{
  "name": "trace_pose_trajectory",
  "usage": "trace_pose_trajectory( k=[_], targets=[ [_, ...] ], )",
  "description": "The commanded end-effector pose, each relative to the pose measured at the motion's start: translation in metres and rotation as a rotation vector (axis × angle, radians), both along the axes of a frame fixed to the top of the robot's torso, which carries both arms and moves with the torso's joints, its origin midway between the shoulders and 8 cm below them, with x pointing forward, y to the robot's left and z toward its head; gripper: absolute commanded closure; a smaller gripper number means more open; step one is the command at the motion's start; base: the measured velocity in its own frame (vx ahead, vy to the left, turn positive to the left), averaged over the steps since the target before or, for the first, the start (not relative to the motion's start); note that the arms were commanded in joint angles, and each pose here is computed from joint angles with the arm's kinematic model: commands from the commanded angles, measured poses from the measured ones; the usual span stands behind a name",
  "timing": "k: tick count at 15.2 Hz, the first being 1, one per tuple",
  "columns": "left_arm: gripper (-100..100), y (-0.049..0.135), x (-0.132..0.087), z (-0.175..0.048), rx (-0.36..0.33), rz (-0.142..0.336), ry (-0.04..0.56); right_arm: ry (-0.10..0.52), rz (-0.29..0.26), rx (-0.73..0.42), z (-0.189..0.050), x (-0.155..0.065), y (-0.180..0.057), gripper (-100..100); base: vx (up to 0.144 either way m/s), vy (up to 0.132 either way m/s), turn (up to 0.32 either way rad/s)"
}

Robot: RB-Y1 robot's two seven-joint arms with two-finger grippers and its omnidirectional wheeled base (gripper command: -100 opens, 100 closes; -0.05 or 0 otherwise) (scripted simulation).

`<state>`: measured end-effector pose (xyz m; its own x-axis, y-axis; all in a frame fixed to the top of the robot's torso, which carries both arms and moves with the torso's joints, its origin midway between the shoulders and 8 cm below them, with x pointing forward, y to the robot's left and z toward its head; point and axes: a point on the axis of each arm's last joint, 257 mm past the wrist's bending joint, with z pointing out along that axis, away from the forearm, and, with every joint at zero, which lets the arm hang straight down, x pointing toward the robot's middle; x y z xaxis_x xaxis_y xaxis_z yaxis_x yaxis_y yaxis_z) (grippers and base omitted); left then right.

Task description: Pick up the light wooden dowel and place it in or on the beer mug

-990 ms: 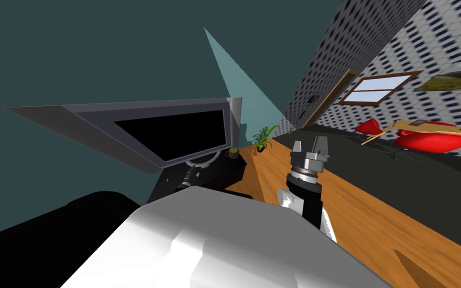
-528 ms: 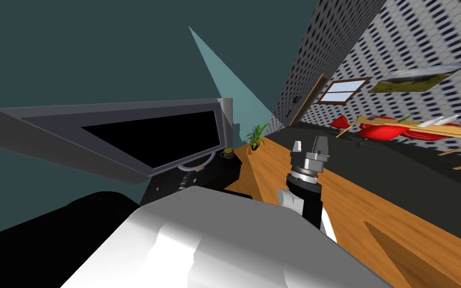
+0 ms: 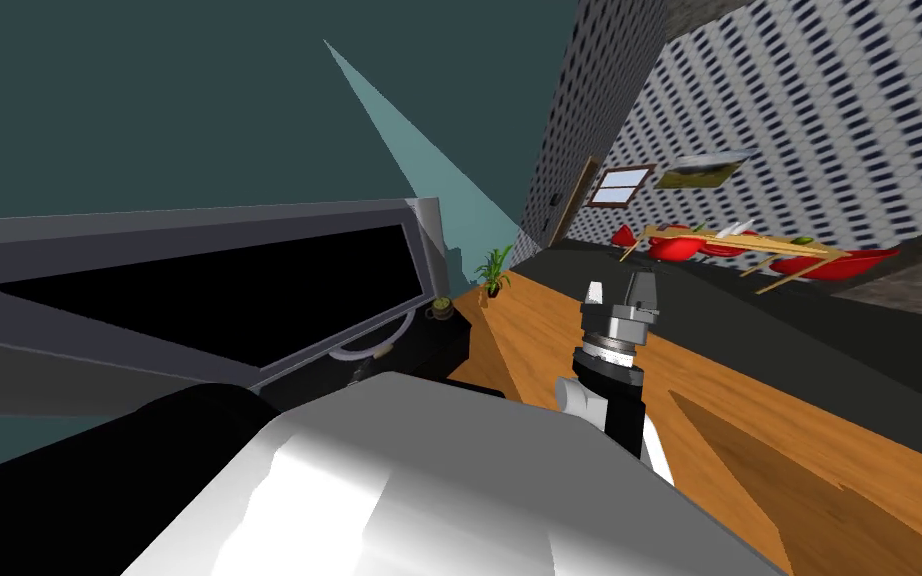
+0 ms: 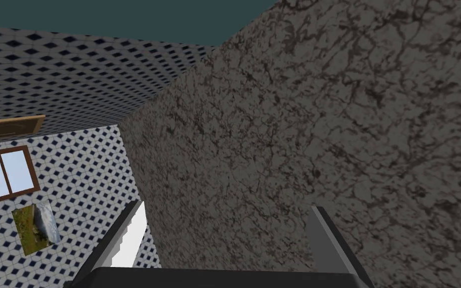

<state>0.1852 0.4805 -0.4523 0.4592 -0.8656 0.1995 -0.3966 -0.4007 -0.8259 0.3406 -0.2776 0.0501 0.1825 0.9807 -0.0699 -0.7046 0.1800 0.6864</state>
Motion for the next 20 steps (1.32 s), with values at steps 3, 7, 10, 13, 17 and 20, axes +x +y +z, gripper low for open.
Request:
trace_pose_trajectory(
  k=[3,7,10,13,17,20],
  targets=[
    [-100,0.018,-0.043,-0.030,-0.054,0.097,0.081,0.000,0.000,0.000,0.000,0.000,0.000,0,0.032,0.003,-0.325],
    [-100,0.039,-0.104,-0.059,-0.093,0.209,0.185,0.000,0.000,0.000,0.000,0.000,0.000,0,0.063,0.011,-0.428],
    [-100,0.046,-0.130,-0.068,-0.126,0.273,0.214,0.000,0.000,0.000,0.000,0.000,0.000,0,0.024,0.019,-0.267],
    [-100,0.052,-0.154,-0.076,-0.148,0.328,0.243,0.000,0.000,0.000,0.000,0.000,0.000,0,0.038,0.025,-0.248],
    [-100,0.058,-0.188,-0.086,-0.167,0.393,0.288,0.000,0.000,0.000,0.000,0.000,0.000,0,0.032,0.021,-0.244],
    [-100,0.062,-0.214,-0.092,-0.184,0.449,0.319,0.000,0.000,0.000,0.000,0.000,0.000,0,0.025,0.037,-0.282]
  ],
)
